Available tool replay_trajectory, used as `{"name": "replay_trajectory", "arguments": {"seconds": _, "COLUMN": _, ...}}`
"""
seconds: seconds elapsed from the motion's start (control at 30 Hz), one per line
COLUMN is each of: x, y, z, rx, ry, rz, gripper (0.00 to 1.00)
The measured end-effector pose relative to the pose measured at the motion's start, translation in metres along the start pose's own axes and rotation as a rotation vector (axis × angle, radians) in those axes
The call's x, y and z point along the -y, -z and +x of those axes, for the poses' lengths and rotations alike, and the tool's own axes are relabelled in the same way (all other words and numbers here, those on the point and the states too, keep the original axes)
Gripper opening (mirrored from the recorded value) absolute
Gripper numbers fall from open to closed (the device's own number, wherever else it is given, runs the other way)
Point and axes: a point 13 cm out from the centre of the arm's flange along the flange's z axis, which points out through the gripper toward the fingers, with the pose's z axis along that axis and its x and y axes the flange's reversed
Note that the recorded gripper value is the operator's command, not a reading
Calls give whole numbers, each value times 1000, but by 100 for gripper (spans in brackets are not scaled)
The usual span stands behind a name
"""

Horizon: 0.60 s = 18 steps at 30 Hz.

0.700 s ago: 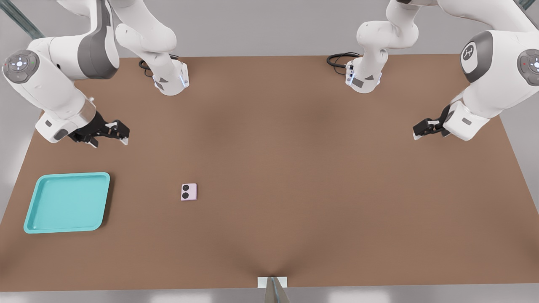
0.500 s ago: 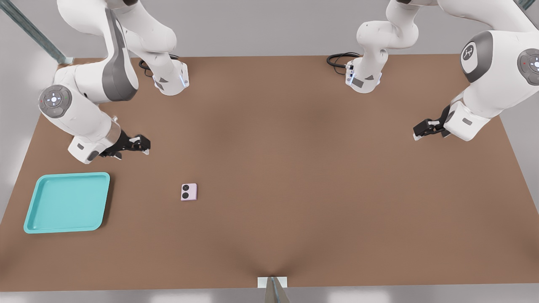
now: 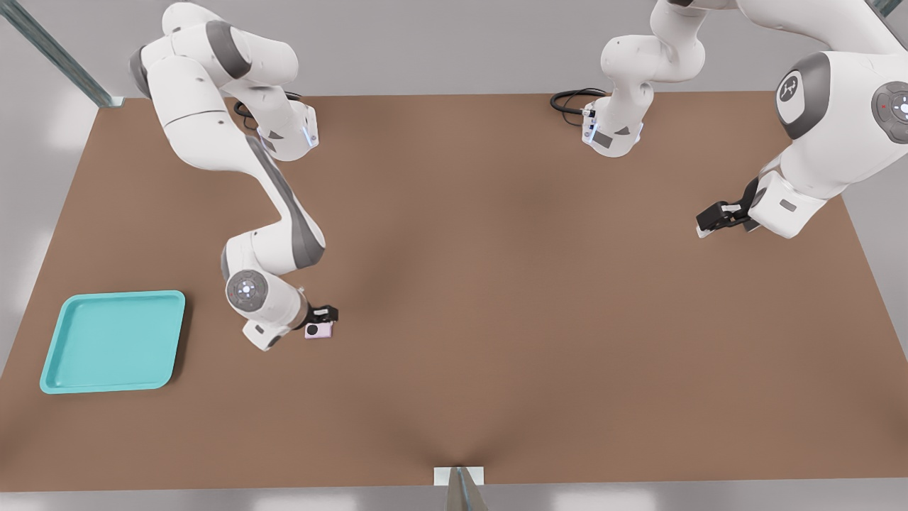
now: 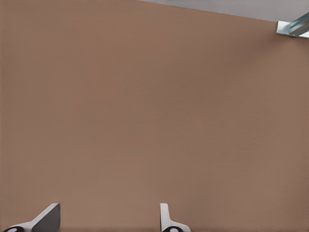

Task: Keep left arm still and place phone on the tray with right arm

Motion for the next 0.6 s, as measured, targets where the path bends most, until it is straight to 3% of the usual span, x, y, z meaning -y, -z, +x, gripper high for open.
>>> {"name": "replay_trajectory", "arguments": {"seconds": 0.3, "x": -4, "y": -40, "z": 5, "rx": -21, "ry": -118, "rz": -6, "gripper": 100}}
{"name": "replay_trajectory", "arguments": {"seconds": 0.6, "x": 5, "y": -70, "z": 21, "rx": -58, "ry": -141, "rz": -4, "gripper": 100}}
